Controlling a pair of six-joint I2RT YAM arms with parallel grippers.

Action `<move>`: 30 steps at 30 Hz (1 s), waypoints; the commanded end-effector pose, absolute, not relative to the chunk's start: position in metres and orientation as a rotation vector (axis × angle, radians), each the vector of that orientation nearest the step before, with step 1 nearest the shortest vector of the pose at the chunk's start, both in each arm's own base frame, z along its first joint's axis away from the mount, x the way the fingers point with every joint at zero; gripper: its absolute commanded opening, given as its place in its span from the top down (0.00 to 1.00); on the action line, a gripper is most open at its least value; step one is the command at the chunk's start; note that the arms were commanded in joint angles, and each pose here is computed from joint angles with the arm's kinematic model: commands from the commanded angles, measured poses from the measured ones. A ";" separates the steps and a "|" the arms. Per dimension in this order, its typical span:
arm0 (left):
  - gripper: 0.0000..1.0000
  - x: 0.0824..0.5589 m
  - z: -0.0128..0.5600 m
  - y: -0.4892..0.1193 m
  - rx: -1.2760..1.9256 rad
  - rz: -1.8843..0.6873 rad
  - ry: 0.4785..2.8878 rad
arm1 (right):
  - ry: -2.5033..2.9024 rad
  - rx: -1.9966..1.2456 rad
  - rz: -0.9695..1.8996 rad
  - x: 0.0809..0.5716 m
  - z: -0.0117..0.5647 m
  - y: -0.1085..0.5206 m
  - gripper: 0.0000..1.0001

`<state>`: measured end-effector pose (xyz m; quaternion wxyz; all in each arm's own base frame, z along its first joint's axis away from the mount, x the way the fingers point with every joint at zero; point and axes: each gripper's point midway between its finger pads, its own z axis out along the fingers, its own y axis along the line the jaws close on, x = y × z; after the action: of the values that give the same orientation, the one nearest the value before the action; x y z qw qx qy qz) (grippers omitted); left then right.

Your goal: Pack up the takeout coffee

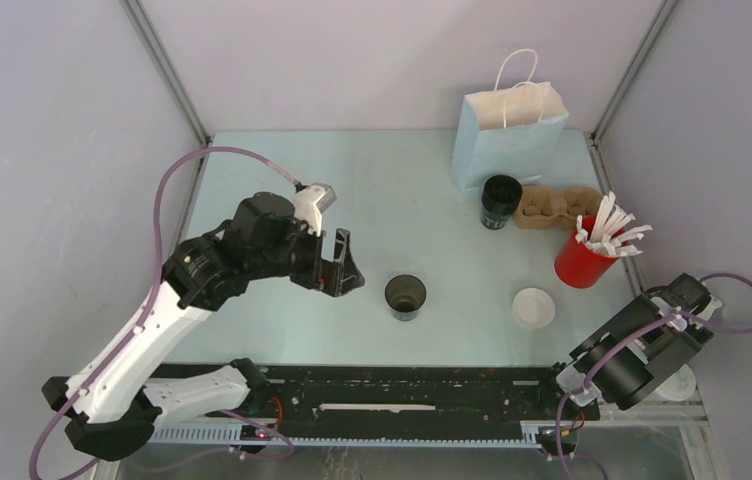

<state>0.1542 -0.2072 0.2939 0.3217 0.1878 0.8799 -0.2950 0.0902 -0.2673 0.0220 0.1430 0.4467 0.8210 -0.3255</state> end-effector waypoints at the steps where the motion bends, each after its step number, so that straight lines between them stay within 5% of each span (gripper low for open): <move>1: 0.00 0.160 0.314 -0.209 0.514 -0.769 2.241 | 2.336 1.331 -1.085 0.075 0.026 -0.277 0.37; 15: 0.00 0.164 0.315 -0.204 0.513 -0.724 2.233 | 2.352 1.291 -1.077 0.080 0.029 -0.274 0.61; 30: 0.00 0.157 0.317 -0.200 0.510 -0.750 2.210 | 2.341 1.211 -1.112 0.089 0.053 -0.267 0.66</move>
<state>0.1598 -0.2022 0.2983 0.3386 0.1909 0.8780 -0.2792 0.0827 -0.2654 0.0404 0.1260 0.4264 0.8126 -0.3768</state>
